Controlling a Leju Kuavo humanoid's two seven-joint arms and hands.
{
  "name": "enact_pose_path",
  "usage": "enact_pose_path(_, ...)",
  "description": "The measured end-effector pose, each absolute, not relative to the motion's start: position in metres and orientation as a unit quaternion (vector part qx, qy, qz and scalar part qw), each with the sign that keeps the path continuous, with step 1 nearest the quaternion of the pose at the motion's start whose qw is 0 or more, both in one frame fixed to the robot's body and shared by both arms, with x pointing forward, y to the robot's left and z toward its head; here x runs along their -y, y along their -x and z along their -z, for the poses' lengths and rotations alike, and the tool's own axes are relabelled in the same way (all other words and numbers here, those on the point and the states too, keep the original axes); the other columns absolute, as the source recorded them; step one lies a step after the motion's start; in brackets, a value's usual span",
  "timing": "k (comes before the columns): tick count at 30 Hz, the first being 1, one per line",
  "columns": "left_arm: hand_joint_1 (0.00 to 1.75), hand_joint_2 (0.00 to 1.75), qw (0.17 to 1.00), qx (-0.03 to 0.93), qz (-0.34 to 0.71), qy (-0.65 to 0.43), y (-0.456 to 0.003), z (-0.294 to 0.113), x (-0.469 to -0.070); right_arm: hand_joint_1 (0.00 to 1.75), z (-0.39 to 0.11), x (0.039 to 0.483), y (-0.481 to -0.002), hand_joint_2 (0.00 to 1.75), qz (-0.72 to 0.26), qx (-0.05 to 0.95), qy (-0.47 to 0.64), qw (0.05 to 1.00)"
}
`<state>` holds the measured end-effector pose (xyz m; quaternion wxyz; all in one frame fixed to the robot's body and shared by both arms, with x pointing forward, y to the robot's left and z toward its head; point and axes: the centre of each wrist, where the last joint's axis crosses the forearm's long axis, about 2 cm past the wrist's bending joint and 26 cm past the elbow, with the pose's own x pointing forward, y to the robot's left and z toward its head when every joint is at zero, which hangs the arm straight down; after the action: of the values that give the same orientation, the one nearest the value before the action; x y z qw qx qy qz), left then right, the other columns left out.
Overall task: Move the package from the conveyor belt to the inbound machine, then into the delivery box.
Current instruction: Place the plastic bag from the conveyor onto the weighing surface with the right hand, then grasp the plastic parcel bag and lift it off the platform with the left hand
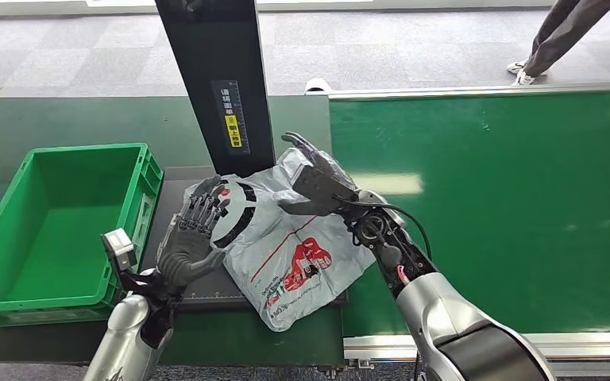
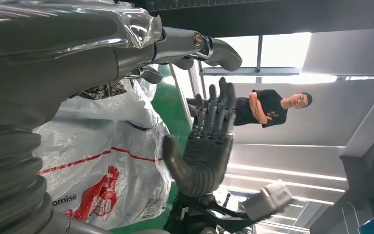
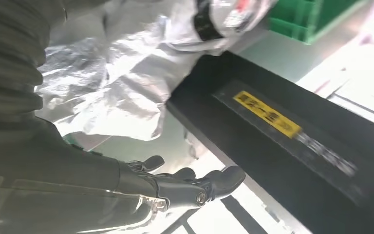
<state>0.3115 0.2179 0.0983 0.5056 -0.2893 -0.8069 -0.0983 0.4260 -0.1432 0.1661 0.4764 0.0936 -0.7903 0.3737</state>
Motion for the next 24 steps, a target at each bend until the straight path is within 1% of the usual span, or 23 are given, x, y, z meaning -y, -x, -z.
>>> enact_pose_path(11, 0.0, 1.75, 0.508, 0.809, 0.093, 0.281, -0.308, -0.096, -0.219, 0.0, -0.183, 0.138, -0.424, 1.75, -0.254, 0.817, -0.228, 0.465)
enact_pose_path(20, 0.0, 1.75, 0.51, 0.812, 0.089, 0.269, -0.304, -0.097, -0.222, 0.0, -0.19, 0.14, -0.423, 1.75, -0.222, 0.83, -0.242, 0.452)
enact_pose_path(24, 0.0, 1.75, 0.515, 0.815, 0.081, 0.252, -0.294, -0.096, -0.228, 0.0, -0.182, 0.159, -0.418, 1.75, -0.204, 0.824, -0.235, 0.474)
